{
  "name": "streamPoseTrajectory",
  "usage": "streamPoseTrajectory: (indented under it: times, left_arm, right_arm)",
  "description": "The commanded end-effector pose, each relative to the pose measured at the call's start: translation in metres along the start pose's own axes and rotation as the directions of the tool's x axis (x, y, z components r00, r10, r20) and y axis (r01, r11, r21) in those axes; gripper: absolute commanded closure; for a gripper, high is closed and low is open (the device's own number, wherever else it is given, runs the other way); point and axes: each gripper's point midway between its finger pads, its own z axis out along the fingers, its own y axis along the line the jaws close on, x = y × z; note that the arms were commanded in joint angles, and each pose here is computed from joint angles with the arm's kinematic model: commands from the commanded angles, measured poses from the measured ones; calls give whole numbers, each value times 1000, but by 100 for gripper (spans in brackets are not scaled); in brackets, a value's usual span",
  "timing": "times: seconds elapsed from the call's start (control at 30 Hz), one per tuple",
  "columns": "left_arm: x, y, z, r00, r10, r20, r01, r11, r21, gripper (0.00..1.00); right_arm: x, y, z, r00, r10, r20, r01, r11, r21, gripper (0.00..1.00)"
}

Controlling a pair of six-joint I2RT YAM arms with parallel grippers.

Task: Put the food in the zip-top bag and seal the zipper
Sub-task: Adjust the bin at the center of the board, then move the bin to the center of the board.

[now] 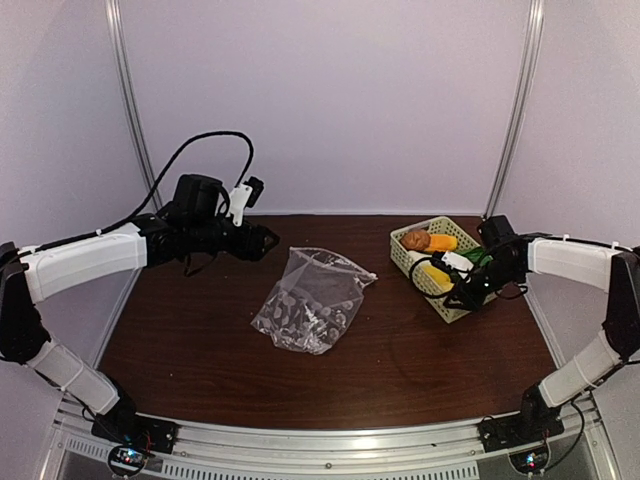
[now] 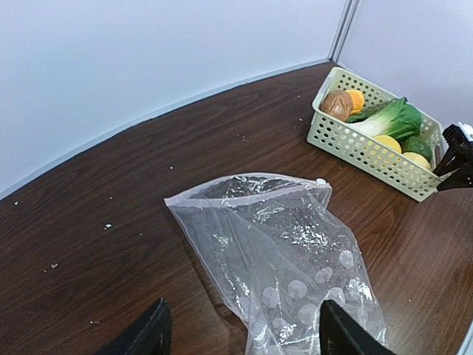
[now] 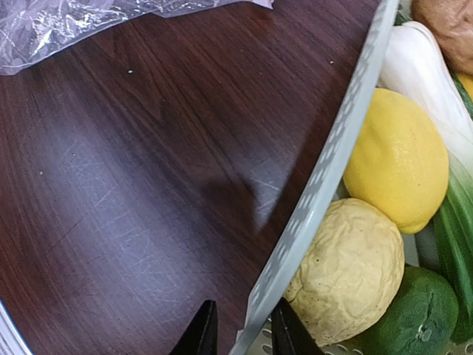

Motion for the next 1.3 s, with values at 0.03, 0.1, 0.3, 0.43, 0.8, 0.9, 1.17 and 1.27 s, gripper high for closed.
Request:
streamPoseTrajectory:
  times: [0.03,0.1,0.3,0.43,0.8,0.9,1.17,1.27]
  left_arm:
    - [-13,1,-5,999,16,40,-16,1000,2,31]
    - [-13,0,-4,999,18,39,-18,1000,4,31]
    - [-13,0,-5,999,22,38,-22,1000,3,31]
    - [-12,0,-4,999,26,35,-26,1000,5,31]
    - [-7,-3,0,1000,25,18,-25,999,30,30]
    - [-8,-6,0,1000,24,18,-24,999,43,30]
    - [-5,-5,3,1000,24,9,-24,999,40,30]
    - [-4,-6,4,1000,25,7,-25,999,44,30]
  right_arm:
    - [-18,30,-4,997,49,52,-40,986,-160,72]
    - [-28,28,-11,997,47,69,-35,986,-166,72]
    - [-51,-6,-41,990,57,127,-42,992,-117,70]
    - [-26,8,-53,997,-80,8,80,975,-207,68]
    - [24,-17,-52,947,-230,-224,219,973,-71,64]
    - [34,-28,-46,932,-248,-265,253,967,-16,64]
    - [53,-38,-30,905,-271,-329,292,956,15,66]
    - [52,-31,-29,904,-283,-319,301,954,6,69]
